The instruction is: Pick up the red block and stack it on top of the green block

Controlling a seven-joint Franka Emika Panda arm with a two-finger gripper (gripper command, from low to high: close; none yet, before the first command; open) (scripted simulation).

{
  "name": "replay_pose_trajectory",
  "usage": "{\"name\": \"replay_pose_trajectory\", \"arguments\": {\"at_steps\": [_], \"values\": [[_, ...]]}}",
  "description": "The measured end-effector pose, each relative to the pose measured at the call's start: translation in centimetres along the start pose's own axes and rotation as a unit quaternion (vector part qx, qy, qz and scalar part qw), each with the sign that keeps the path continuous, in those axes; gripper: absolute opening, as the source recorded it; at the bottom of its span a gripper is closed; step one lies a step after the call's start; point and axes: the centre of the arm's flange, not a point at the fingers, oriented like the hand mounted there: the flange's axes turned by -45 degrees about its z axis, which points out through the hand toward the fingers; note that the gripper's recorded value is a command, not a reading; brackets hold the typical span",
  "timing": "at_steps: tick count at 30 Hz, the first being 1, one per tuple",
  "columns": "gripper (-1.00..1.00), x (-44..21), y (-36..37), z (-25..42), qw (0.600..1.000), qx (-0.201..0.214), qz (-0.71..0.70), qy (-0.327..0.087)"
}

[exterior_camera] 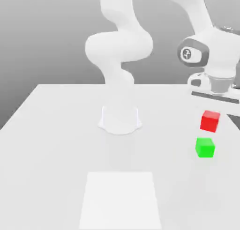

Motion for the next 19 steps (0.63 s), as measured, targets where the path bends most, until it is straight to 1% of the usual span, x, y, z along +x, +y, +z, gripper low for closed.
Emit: {"name": "replay_pose_trajectory", "arguments": {"at_steps": [10,19], "values": [[-1.00,0.1,-0.1,2.7,1.000,0.000,0.000,0.003],[-1.00,-0.1,0.2,5.4,1.000,-0.002,0.001,-0.004]]}}
